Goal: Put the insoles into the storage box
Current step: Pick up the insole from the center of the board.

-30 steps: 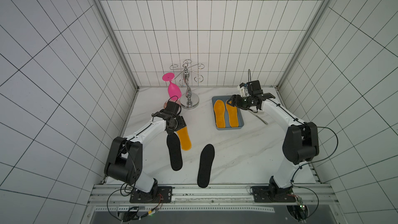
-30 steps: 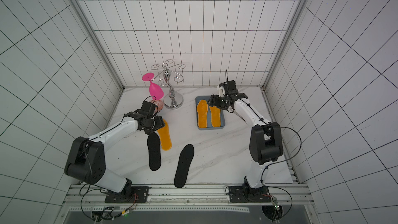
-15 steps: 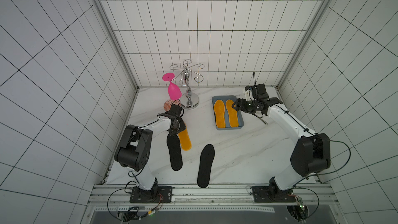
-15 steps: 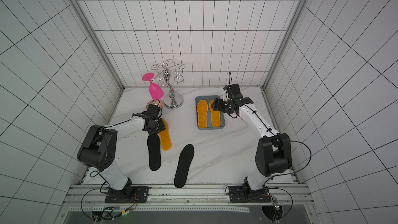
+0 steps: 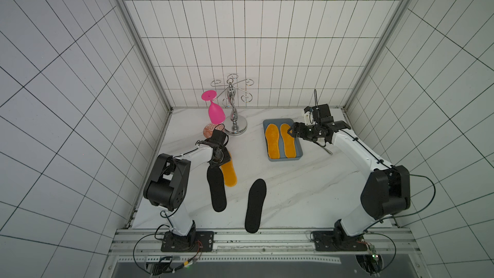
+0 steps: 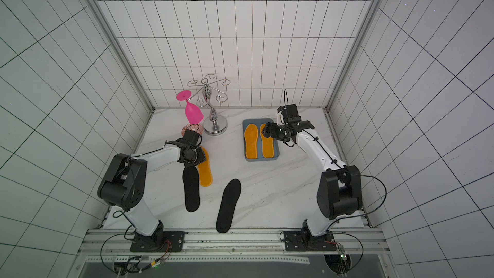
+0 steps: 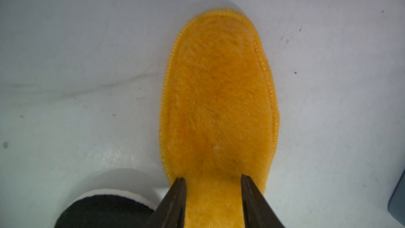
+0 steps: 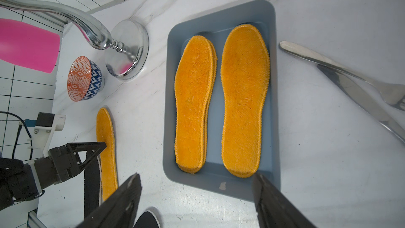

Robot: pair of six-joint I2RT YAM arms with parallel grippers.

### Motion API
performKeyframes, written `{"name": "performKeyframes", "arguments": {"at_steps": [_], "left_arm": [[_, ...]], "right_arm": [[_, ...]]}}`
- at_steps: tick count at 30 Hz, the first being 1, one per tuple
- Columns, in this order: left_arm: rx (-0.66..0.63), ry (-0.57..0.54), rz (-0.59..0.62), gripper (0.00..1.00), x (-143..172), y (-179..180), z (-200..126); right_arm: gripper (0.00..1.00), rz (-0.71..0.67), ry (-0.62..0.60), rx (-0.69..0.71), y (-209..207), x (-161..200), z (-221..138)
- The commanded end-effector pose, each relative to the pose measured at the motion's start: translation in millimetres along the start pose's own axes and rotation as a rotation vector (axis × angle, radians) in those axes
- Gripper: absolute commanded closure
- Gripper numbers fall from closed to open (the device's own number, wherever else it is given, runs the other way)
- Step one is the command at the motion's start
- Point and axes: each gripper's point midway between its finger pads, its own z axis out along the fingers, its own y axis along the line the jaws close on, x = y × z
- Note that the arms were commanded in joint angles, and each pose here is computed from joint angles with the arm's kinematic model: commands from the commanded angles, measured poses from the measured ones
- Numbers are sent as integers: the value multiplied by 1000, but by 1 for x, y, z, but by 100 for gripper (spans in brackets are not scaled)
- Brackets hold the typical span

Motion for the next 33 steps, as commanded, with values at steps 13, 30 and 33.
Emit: {"name": "performKeyframes", "arguments": {"at_steps": [13,30,33], "left_arm": [[-43,18,55,56,4,11,3],[-102,113,132,60,16,17,34],[-147,150,172,64,28,23,44]], "right_arm": [[18,11,28,-15,-1,9,1],[18,33,69,-53,5,19,9],[18,30,79,-58,8,24,12]]}}
